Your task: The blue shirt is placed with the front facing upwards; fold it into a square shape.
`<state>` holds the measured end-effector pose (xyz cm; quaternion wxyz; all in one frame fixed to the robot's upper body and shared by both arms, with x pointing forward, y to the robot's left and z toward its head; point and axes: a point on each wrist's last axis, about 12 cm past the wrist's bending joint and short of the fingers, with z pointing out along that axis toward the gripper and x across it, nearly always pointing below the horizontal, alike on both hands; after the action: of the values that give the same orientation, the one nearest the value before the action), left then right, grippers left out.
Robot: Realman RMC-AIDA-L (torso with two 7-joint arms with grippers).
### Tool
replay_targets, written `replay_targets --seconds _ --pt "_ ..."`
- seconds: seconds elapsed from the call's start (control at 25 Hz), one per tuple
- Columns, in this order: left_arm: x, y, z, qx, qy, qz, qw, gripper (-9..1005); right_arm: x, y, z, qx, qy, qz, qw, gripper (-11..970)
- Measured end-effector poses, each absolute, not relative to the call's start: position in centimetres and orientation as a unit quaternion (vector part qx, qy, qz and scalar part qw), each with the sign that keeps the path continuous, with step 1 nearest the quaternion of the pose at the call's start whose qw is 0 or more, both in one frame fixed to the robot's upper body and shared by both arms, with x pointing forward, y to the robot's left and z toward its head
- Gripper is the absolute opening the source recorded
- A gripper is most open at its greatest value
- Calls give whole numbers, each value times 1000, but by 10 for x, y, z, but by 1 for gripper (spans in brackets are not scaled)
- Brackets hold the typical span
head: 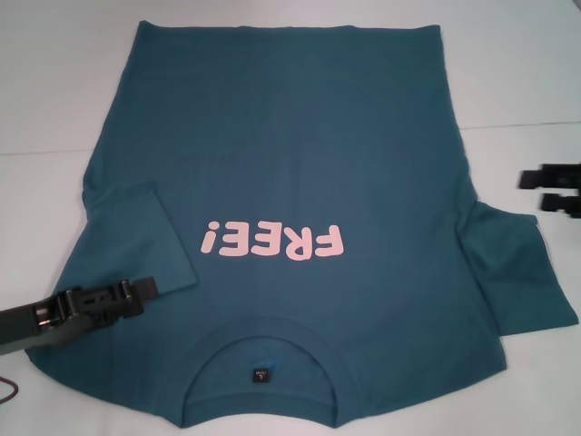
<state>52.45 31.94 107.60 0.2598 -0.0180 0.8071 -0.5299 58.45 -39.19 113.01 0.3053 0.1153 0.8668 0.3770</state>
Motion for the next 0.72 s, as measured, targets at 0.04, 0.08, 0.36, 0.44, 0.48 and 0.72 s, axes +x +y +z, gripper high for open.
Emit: replay_targets --seconds 0.04,0.08,0.36,0.44,0.48,0.72 --pt "525 319 1076 -18 807 -530 260 629 583 -397 1130 124 871 367 303 676" --pt "526 318 1076 -18 807 -531 260 629 582 -401 1129 129 875 357 300 676" --pt "529 316 1077 -18 807 -528 262 629 583 -412 1123 145 895 304 292 677" --pt "529 316 1077 -18 807 -528 262 628 584 -413 1121 146 898 294 291 674" --pt "529 316 1077 -18 808 -528 262 628 586 -412 1119 148 900 288 291 673" --pt "530 316 1076 -22 809 -526 263 628 592 -404 1107 159 902 284 284 664"
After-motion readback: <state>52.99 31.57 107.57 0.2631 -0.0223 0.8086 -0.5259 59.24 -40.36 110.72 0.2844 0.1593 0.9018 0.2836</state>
